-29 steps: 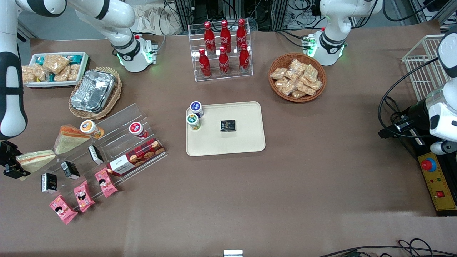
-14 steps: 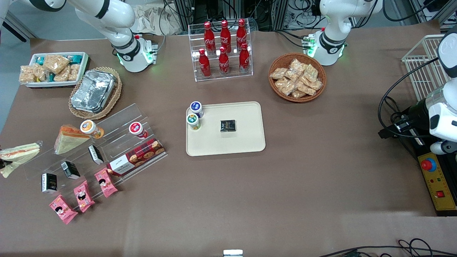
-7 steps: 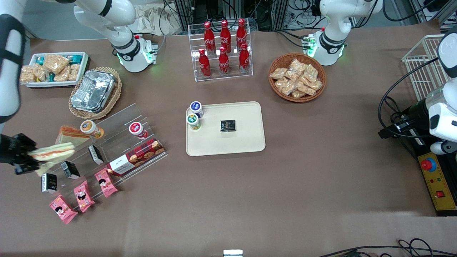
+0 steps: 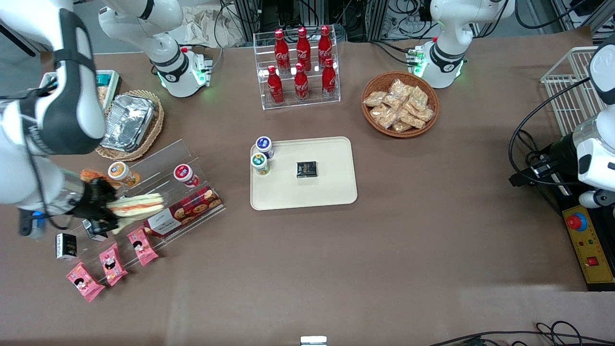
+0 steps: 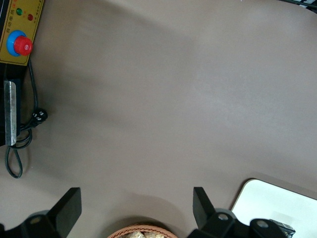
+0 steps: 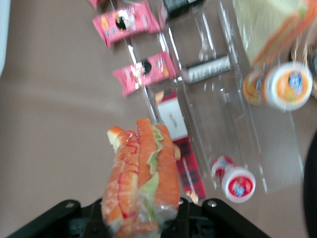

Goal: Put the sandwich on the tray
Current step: 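Lift the sandwich and carry it with the right gripper to the beige tray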

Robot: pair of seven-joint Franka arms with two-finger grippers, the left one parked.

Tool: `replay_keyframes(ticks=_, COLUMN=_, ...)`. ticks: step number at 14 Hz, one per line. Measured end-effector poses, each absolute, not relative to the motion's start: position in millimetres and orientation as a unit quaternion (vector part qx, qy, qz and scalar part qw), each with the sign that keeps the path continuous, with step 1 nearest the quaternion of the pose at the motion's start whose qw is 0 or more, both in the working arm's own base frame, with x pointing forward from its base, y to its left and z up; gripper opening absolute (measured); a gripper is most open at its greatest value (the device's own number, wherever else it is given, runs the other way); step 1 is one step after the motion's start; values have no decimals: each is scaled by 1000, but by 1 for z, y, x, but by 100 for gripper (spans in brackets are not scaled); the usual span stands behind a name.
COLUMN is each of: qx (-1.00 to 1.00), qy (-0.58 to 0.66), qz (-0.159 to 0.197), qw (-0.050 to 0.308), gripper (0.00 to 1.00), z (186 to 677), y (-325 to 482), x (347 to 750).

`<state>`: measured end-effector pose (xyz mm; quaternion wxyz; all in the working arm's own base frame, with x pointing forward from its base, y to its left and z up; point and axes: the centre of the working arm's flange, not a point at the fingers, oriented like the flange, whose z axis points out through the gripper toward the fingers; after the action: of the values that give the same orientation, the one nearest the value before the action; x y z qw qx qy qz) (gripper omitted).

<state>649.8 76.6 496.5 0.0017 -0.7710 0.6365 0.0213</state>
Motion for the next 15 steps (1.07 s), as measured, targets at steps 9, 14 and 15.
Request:
replay_keyframes(ticks=9, qx=-739, qy=672, qz=20, qw=-39, gripper=23, z=418, y=304, x=604)
replay_keyframes(ticks=14, qx=-744, qy=666, qz=-1, qw=-54, gripper=23, z=356, y=430, x=540)
replay_keyframes(ticks=15, qx=-741, qy=669, qz=-4, qw=-52, gripper=23, z=344, y=441, x=535)
